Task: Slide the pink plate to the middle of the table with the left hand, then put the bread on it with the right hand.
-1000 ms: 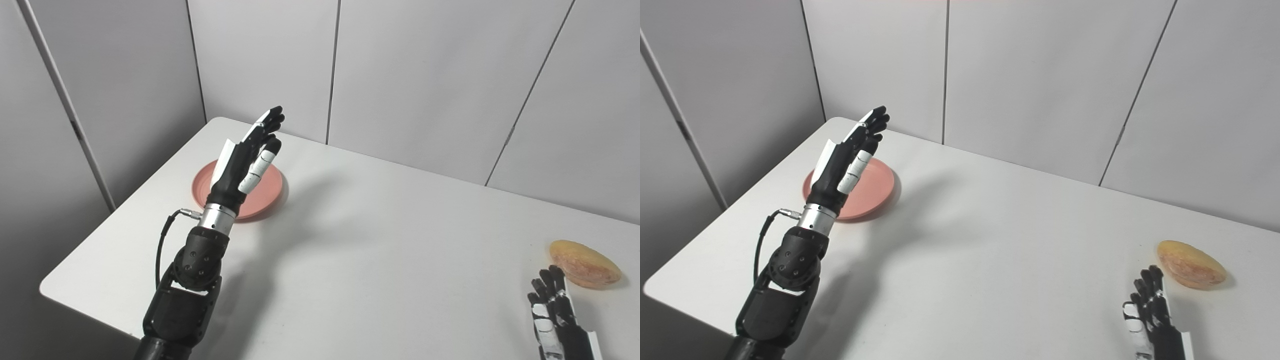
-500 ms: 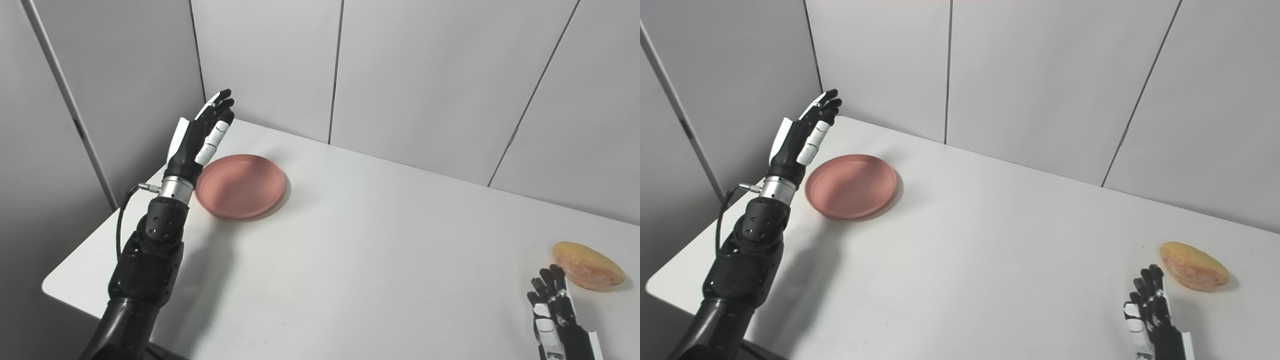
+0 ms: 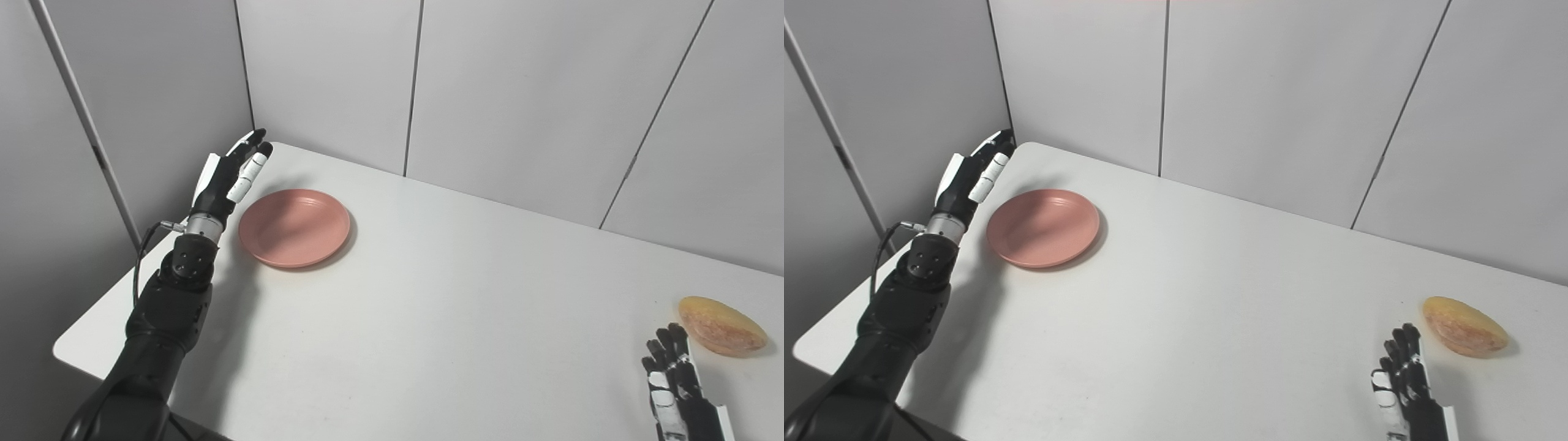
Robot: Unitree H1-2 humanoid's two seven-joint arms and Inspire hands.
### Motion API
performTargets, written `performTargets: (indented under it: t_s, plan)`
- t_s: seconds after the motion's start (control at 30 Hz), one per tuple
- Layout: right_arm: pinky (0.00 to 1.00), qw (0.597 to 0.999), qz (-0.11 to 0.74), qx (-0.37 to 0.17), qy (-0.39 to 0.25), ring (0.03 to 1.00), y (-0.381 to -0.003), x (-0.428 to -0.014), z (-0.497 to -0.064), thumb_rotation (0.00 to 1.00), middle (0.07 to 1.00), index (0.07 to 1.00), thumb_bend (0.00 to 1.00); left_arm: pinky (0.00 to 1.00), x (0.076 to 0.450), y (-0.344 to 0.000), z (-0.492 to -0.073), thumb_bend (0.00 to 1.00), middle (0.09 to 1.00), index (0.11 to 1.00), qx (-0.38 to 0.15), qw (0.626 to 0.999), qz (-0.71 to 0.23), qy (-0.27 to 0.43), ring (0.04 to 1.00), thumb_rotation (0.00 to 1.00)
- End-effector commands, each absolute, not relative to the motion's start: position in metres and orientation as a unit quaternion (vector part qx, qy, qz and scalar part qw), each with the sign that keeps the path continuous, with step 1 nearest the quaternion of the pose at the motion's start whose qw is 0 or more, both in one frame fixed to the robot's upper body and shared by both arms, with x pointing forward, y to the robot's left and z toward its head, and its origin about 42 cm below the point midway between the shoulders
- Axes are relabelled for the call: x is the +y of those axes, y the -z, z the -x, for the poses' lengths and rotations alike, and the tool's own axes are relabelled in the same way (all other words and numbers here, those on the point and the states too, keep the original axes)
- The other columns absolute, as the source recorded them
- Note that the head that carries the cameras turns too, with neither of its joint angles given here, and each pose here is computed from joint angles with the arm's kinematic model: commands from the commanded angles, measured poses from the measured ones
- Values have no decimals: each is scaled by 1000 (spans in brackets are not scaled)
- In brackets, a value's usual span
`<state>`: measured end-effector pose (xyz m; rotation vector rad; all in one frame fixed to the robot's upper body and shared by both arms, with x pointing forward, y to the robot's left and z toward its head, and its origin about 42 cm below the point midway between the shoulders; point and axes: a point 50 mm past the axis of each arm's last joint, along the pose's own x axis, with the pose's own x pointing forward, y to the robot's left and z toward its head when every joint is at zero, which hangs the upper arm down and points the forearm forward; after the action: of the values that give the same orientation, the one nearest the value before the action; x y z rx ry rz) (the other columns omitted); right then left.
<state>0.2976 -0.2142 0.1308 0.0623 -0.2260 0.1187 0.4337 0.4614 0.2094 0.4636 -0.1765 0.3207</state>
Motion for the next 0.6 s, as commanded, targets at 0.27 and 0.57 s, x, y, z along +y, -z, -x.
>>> performTargets:
  t_s: [0.27,0.57]
  plan:
    - [1000,988,-34,-140,-64,1000,-148,-214,-297,747,1000,1000,386,1000,467,-237,-454,723,954,876,-116,952,-230,-167,981,1000]
    - [1000,988,-43,-137,-63,1000,-150,-215,-296,735,1000,1000,366,1000,471,-219,-455,760,947,884,-97,968,-164,-162,960,1000]
